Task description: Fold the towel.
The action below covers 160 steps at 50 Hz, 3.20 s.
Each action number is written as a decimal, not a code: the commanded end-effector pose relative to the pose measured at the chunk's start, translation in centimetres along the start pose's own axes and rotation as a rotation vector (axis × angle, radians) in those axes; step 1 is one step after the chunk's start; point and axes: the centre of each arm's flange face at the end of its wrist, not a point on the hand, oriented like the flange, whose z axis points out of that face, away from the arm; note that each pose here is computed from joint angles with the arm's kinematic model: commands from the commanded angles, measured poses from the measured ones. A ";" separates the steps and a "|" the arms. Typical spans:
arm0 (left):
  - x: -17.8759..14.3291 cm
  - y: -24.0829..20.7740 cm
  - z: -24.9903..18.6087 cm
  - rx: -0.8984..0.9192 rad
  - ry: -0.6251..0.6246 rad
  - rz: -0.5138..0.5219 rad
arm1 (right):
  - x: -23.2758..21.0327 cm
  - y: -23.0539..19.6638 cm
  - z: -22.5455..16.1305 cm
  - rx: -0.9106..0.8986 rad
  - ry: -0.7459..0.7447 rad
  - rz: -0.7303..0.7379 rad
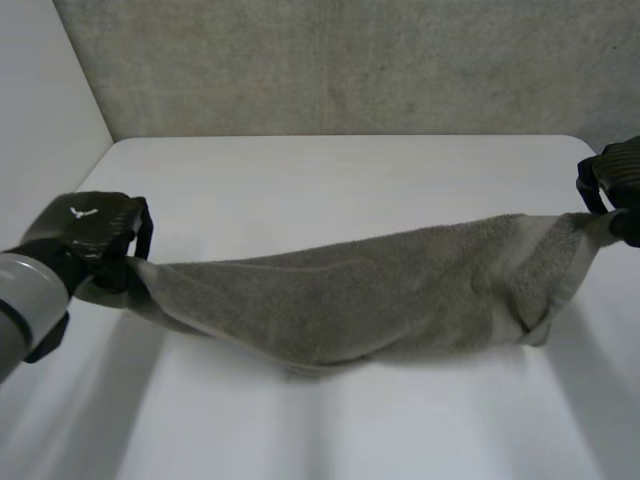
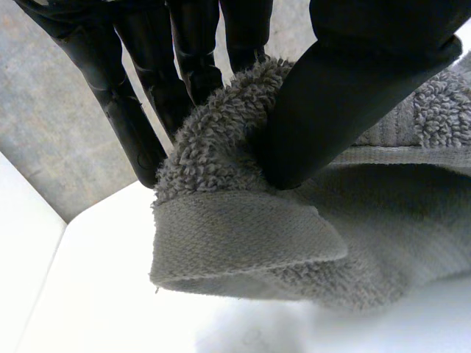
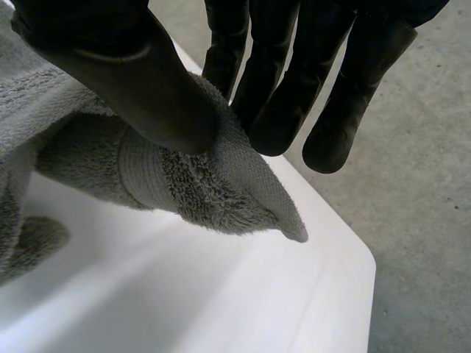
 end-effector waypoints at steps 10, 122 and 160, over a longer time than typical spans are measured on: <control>-2.7 1.6 6.4 -0.044 0.035 -0.037 | -3.0 2.9 7.5 -0.224 -0.136 -0.076; -1.9 3.0 11.5 0.084 -0.055 -0.319 | -15.1 11.1 4.1 -0.186 -0.312 0.099; -2.1 2.9 11.2 0.088 -0.059 -0.319 | -15.9 12.5 4.9 -0.030 -0.259 0.051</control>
